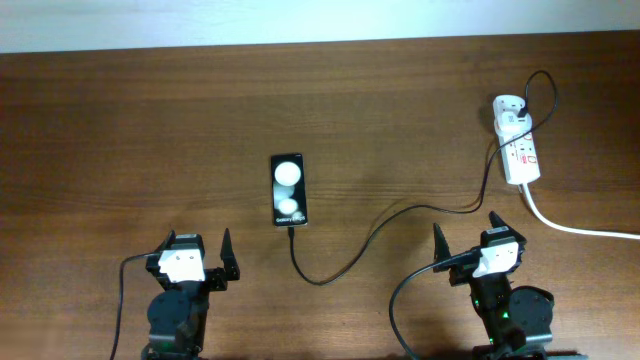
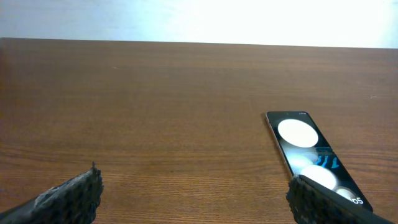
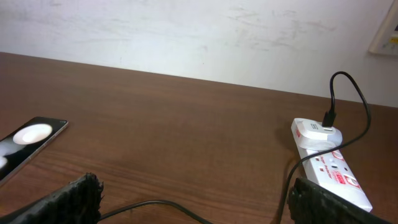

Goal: Plug charger to phone and switch on socket

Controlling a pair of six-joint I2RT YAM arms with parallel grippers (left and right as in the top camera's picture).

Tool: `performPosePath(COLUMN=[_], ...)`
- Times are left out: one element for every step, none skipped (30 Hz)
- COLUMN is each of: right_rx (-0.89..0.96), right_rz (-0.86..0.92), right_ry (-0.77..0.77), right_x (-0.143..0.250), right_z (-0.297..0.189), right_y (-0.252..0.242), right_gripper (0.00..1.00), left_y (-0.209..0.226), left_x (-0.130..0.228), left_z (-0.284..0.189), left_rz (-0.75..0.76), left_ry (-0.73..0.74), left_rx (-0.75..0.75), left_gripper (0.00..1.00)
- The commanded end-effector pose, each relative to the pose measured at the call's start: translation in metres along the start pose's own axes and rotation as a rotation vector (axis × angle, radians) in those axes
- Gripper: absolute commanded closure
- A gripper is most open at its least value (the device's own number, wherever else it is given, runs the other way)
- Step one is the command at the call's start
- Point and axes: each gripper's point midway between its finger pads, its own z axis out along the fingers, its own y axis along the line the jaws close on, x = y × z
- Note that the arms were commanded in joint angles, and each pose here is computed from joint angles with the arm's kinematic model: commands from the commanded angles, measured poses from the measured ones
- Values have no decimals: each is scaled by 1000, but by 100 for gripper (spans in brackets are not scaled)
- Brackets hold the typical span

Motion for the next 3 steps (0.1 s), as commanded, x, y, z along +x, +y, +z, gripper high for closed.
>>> performPosePath(right_rx=[-4, -4, -4], right_rz=[3, 3, 3], right_ry=[-5, -5, -5], right_x=[1, 1, 1], right_z=[0, 0, 0], right_y=[1, 1, 1], right_gripper=[1, 1, 1], left_y=[-1, -1, -1], left_x=[1, 1, 1], left_z=[0, 0, 0], left_rz=[21, 21, 21], left_ry=[3, 3, 3], left_rx=[7, 7, 7], left_gripper=[1, 1, 1])
